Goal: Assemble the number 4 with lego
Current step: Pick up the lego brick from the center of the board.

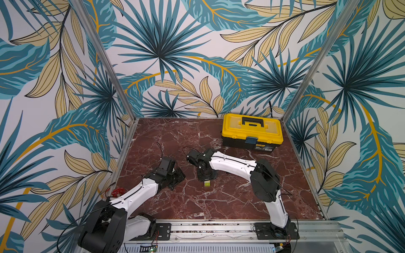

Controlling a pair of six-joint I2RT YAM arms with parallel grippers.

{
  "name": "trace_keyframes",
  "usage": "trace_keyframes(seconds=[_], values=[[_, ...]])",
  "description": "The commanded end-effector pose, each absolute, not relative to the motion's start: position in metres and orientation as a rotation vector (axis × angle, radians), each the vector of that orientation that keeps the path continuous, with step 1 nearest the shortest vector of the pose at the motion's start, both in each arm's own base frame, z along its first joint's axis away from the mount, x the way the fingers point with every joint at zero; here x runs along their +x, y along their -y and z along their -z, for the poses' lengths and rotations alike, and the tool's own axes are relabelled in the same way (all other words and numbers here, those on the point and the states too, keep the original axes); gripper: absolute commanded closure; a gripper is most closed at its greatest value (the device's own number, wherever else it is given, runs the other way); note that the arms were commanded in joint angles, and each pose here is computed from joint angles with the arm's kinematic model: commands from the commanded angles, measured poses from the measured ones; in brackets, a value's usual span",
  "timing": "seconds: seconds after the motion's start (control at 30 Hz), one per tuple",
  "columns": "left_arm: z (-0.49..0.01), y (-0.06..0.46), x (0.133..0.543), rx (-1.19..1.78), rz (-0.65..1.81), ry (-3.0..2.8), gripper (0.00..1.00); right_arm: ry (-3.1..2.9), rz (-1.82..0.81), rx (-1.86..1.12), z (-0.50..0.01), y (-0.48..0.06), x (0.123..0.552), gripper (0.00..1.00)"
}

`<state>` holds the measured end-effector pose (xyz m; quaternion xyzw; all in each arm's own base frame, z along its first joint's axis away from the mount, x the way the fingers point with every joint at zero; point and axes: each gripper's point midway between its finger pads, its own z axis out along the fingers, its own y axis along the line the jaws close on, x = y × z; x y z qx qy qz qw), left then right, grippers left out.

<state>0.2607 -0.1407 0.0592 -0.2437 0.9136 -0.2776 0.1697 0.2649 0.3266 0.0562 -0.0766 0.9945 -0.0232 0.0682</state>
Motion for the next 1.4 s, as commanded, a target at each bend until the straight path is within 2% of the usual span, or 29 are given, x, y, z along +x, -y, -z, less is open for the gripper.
trace_keyframes(seconds=[0.0, 0.6, 1.1, 1.37], values=[[-0.054, 0.137, 0.254, -0.69, 0.774, -2.613, 0.76, -3.024, 0.126, -0.249, -0.042, -0.32, 0.26, 0.59], [-0.053, 0.137, 0.253, -0.687, 0.769, -2.617, 0.76, -3.028, 0.139, -0.236, -0.036, -0.317, 0.266, 0.55], [-0.058, 0.138, 0.255, -0.679, 0.774, -2.615, 0.76, -3.053, 0.152, -0.239, -0.025, -0.313, 0.265, 0.73], [-0.06, 0.141, 0.258, -0.663, 0.785, -2.624, 0.75, -2.96, 0.003, -0.271, -0.067, -0.318, 0.27, 0.75]])
